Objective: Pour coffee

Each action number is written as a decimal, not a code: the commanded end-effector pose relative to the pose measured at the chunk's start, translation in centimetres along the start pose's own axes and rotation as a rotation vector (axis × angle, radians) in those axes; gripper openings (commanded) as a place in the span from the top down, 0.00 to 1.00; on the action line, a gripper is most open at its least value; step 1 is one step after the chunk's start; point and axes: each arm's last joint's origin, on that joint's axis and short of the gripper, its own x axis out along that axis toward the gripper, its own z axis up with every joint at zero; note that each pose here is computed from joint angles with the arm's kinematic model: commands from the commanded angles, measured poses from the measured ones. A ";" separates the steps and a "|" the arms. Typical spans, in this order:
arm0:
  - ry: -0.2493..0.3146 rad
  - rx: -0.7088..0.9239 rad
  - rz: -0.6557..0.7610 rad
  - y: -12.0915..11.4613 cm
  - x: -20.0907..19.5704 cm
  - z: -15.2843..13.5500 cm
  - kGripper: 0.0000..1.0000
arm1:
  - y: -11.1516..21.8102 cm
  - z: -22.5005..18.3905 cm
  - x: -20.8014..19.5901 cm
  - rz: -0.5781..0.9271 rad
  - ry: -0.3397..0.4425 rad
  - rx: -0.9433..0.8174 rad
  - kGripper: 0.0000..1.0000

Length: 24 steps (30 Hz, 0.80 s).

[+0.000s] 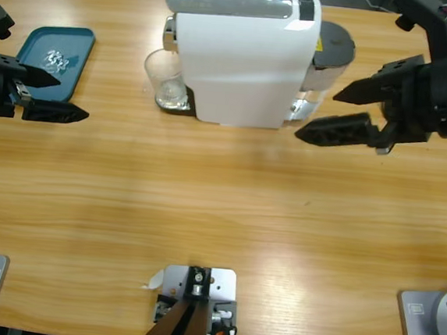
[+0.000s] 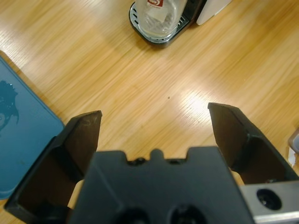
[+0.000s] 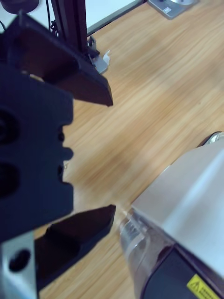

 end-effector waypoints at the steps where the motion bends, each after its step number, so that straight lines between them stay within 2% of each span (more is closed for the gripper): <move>1: 0.024 0.020 -0.034 -0.3 0.8 -1.1 0.00 | 0.0 -1.9 1.2 0.031 0.020 -0.020 0.00; 3: 0.026 0.025 -0.040 -0.2 1.3 -1.0 0.00 | 0.1 -2.2 1.0 0.030 0.020 -0.021 0.00; 8: -0.007 0.049 -0.066 -0.2 1.4 -0.7 0.00 | 0.2 -2.8 0.9 0.033 0.028 -0.019 0.00; 24: -0.001 0.082 -0.085 -0.5 1.4 -1.4 0.00 | 0.3 -2.8 0.9 0.027 0.031 -0.030 0.00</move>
